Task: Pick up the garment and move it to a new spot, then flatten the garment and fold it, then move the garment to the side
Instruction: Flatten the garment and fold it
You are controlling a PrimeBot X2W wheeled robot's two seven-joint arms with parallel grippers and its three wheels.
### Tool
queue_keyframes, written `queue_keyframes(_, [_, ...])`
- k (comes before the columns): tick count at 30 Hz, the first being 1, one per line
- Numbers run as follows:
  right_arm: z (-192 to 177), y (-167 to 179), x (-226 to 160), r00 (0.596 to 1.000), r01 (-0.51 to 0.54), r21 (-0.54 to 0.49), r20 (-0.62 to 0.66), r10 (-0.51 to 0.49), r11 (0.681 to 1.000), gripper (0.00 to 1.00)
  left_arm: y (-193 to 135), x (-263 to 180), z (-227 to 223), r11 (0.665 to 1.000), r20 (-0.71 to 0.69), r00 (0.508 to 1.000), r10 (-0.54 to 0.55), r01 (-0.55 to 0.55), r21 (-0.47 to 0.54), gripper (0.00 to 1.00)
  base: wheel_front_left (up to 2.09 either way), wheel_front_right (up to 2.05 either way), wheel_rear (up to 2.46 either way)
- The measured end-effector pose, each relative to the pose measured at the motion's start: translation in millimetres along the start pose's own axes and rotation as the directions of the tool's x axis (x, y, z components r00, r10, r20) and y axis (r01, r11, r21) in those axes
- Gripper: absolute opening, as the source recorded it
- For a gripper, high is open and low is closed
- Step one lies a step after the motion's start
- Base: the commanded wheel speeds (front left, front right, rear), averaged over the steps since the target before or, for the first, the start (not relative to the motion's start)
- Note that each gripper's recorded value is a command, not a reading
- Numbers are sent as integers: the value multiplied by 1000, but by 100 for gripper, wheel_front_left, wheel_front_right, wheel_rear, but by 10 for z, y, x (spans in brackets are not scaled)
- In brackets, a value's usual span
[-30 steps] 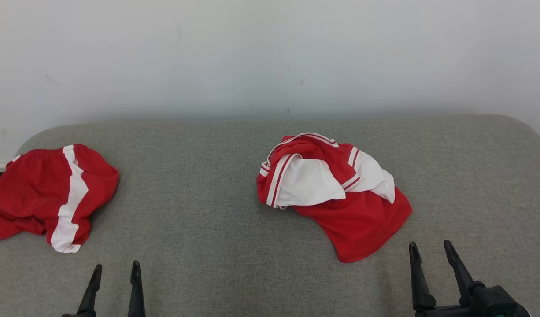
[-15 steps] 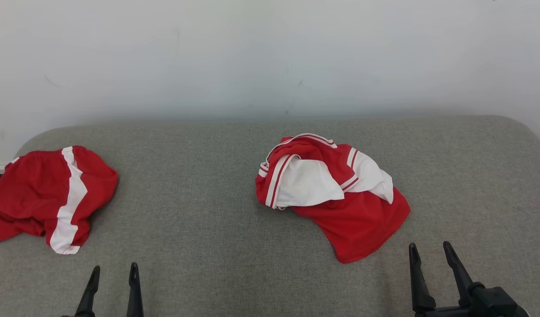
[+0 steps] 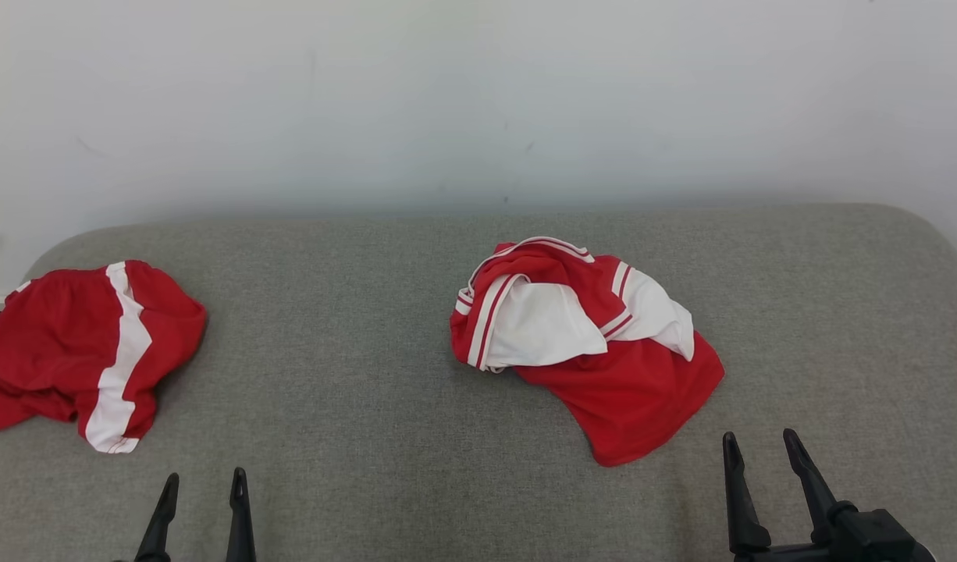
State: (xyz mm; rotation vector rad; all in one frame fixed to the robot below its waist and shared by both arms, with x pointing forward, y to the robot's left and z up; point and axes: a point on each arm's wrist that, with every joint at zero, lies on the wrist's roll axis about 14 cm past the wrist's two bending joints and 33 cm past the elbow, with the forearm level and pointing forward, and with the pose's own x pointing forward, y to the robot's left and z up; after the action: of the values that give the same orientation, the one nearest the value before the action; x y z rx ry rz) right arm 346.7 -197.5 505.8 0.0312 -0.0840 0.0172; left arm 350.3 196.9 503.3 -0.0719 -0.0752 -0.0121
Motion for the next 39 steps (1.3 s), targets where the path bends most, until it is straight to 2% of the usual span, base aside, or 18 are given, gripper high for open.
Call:
queue_keyframes(8, [-5,-41,-16,1000,15,6,-2,-15,1000,100,-287,250,93,995,28,995,-99,99,15,100,0,0,0])
queue_keyframes(13, [-18,-109,-44,999,38,7,-7,-38,999,100,-630,567,253,978,72,975,-210,208,30,100,0,0,0])
queue_keyframes(18, [-35,-206,-42,997,71,9,-13,-70,997,100,-1043,882,384,947,106,942,-320,318,38,100,0,0,0])
queue_keyframes(24, [-42,-389,-64,991,131,14,-18,-130,991,100,-1553,1159,315,889,80,886,-458,454,57,100,0,0,0])
queue_keyframes(25, [-42,-389,-64,991,131,14,-18,-130,991,100,-1553,1159,315,889,80,886,-458,454,57,100,0,0,0])
queue_keyframes(27, [-62,-492,-99,986,165,13,-27,-165,986,100,-1728,1265,155,864,32,864,-503,501,54,100,0,0,0])
queue_keyframes(32, [-96,-615,-150,978,207,11,-42,-206,978,100,-1893,1391,-112,837,-52,838,-543,545,47,100,0,0,0])
queue_keyframes(39, [-128,-799,-233,961,268,-3,-61,-268,963,100,-1950,1452,-726,824,-229,806,-545,566,33,100,0,0,0])
